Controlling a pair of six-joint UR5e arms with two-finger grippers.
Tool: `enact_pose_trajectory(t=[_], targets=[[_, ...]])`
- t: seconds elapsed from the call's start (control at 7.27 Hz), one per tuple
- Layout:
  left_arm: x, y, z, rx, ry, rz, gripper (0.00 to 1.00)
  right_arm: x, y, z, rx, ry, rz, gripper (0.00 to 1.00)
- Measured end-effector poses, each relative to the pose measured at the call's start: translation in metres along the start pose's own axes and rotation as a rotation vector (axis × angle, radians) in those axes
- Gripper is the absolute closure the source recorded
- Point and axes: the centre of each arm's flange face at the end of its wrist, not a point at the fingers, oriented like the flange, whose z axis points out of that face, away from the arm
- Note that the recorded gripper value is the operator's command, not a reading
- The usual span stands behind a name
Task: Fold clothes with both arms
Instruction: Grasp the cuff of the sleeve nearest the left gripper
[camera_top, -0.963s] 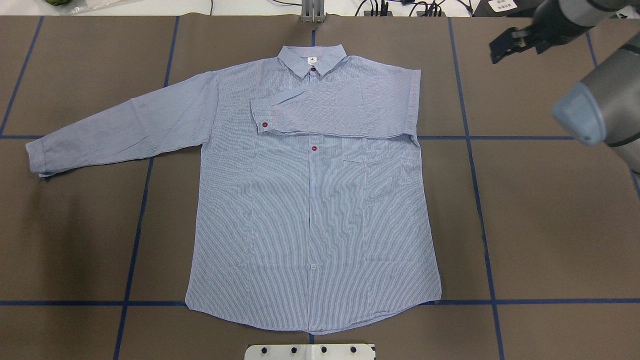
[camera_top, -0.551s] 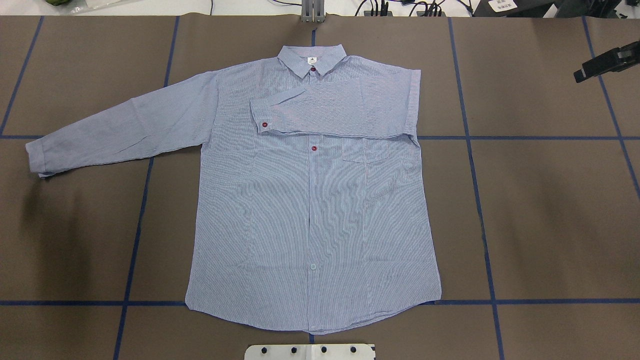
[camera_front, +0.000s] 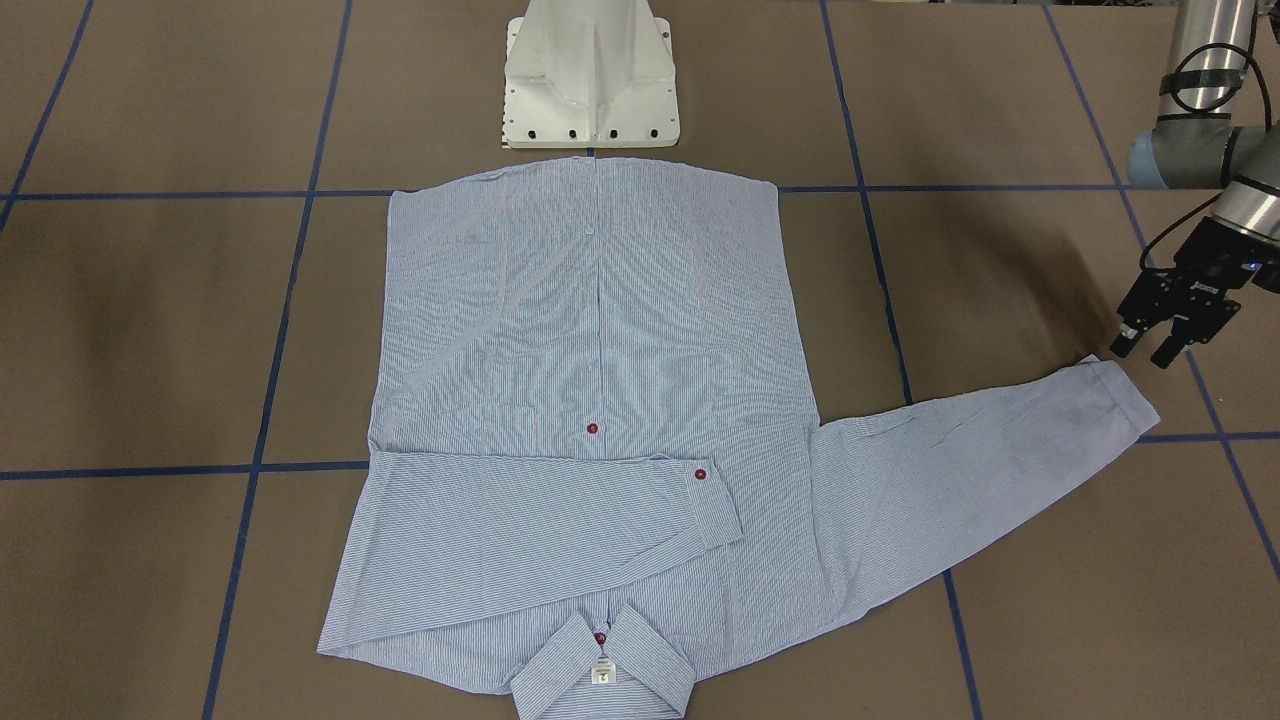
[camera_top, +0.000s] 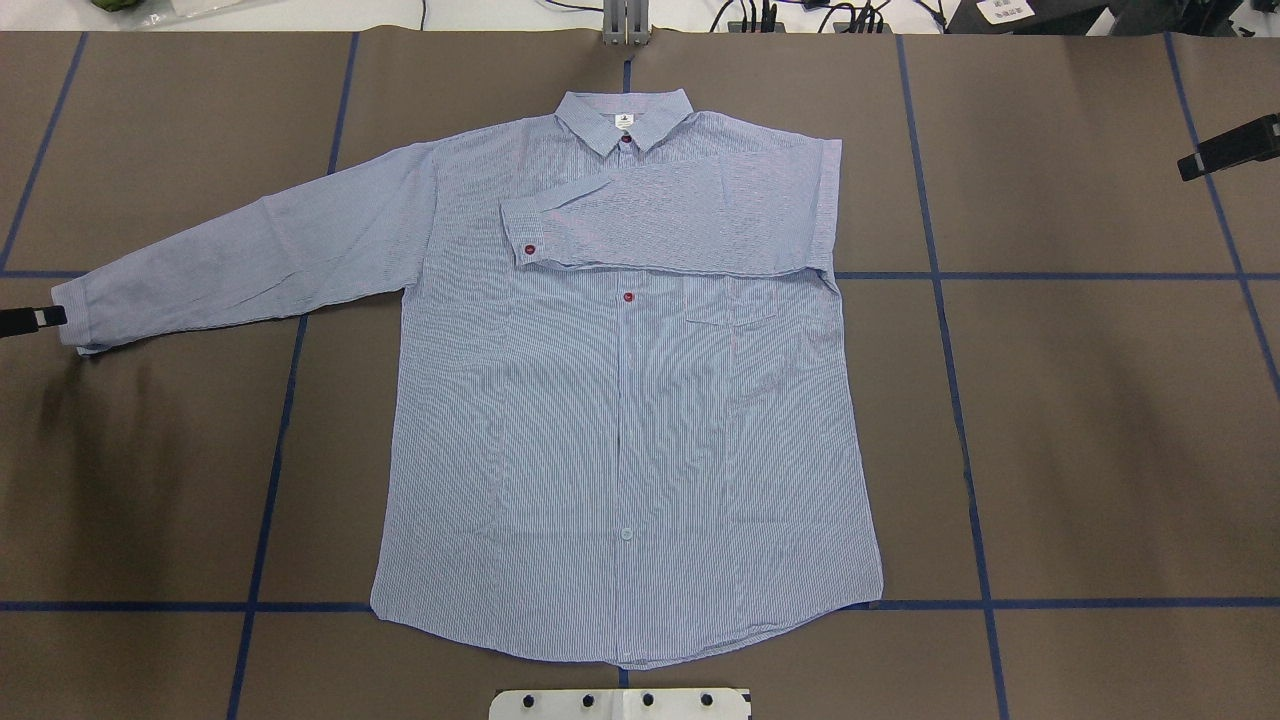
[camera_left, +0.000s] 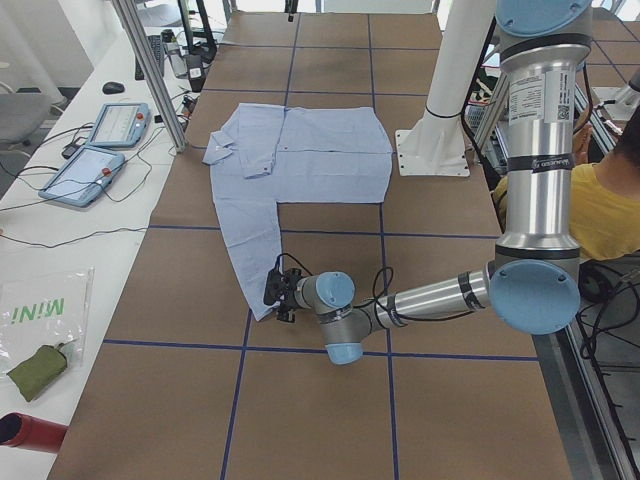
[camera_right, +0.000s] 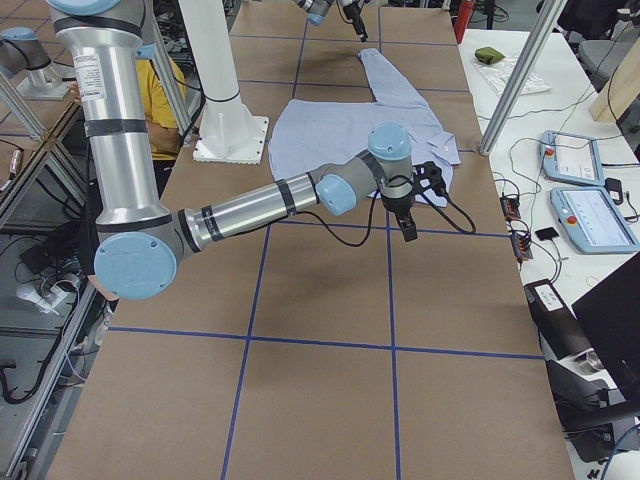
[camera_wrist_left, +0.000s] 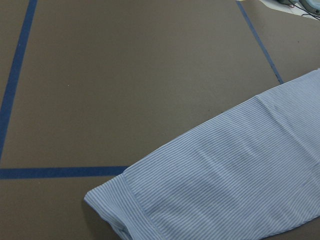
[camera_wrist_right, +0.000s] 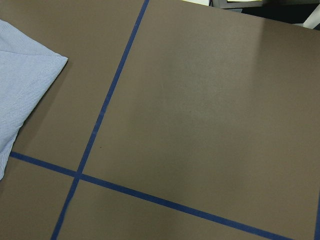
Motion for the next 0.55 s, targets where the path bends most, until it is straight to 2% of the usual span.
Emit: enact_pose_trajectory(t=[0.55], targets=[[0.006, 0.012, 0.018, -0.020, -0.009, -0.028, 0.41, 0.001, 0.000, -0.001, 0.003, 0.003, 0.000, 0.00]])
